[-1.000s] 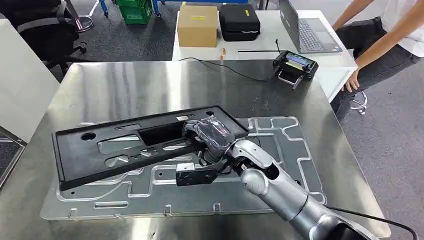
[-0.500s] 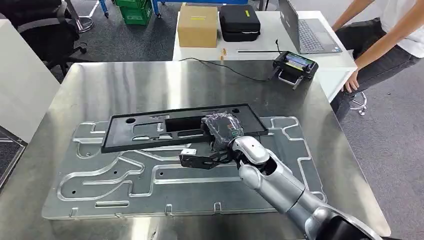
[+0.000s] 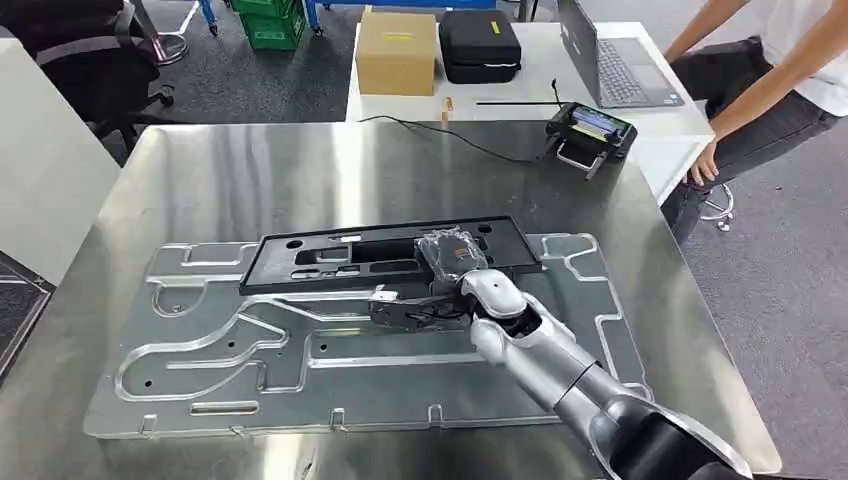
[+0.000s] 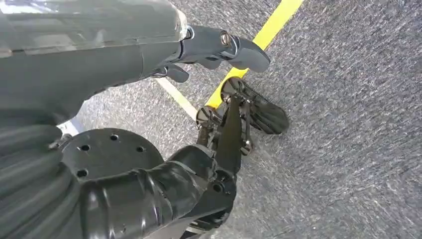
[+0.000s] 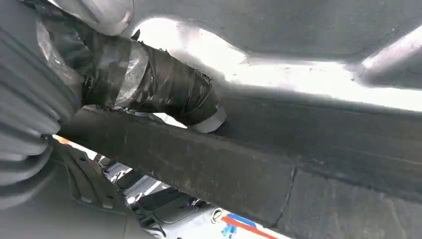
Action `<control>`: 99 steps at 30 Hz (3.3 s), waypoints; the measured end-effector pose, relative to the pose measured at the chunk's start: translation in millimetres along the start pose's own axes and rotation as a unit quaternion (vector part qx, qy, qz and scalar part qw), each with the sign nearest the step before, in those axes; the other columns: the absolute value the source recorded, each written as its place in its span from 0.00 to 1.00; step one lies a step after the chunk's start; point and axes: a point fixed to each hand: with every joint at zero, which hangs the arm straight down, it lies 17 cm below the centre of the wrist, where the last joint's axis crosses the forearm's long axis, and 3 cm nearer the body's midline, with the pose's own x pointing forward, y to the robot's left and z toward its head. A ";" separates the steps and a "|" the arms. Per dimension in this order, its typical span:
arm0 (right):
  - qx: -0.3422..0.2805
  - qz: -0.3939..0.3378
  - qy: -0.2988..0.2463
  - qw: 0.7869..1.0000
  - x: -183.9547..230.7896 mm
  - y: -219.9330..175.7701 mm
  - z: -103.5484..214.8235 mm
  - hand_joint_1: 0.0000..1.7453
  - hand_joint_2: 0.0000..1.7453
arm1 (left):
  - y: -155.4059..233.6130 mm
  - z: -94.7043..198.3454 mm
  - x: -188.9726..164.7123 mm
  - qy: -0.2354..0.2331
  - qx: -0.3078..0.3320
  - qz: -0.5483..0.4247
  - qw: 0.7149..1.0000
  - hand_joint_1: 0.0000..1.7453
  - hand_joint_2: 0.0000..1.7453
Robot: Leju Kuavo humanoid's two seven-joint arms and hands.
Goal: Take the parts from the cabinet and place them on the table.
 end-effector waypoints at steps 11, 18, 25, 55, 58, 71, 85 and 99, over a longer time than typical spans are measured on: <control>0.014 -0.001 0.000 1.000 2.4 9.3 0.7 0.00 0.00 | 0.4 3.6 -5.0 0.005 -0.024 0.016 1.000 0.00 0.00; 0.002 -0.017 -0.031 0.999 26.6 0.4 0.6 0.00 0.00 | 5.8 5.6 -7.9 0.010 -0.029 0.015 0.999 0.00 0.00; -0.027 -0.039 -0.085 0.995 62.4 -25.2 10.4 0.00 0.00 | 9.8 7.3 -7.6 0.004 -0.033 0.018 0.999 0.00 0.00; -0.194 -0.073 -0.191 0.959 133.5 -106.8 70.6 0.00 0.00 | 23.9 4.7 -13.6 0.001 0.008 -0.035 0.999 0.00 0.00; -0.197 -0.078 -0.193 0.958 134.8 -104.6 75.6 0.00 0.00 | 28.3 4.3 -16.5 0.005 0.019 -0.050 0.999 0.00 0.00; -0.223 -0.104 -0.177 0.953 108.7 -103.5 98.9 0.00 0.00 | 38.3 4.7 -24.7 0.015 0.042 -0.107 0.993 0.00 0.00; -0.171 -0.106 -0.083 0.976 15.1 -60.5 117.7 0.00 0.00 | 32.3 3.3 -18.3 0.019 0.035 -0.108 0.993 0.00 1.00; 0.003 -0.127 0.090 0.988 -107.6 82.8 155.2 0.00 0.00 | 37.7 0.5 -15.8 0.030 0.053 -0.076 0.995 0.00 1.00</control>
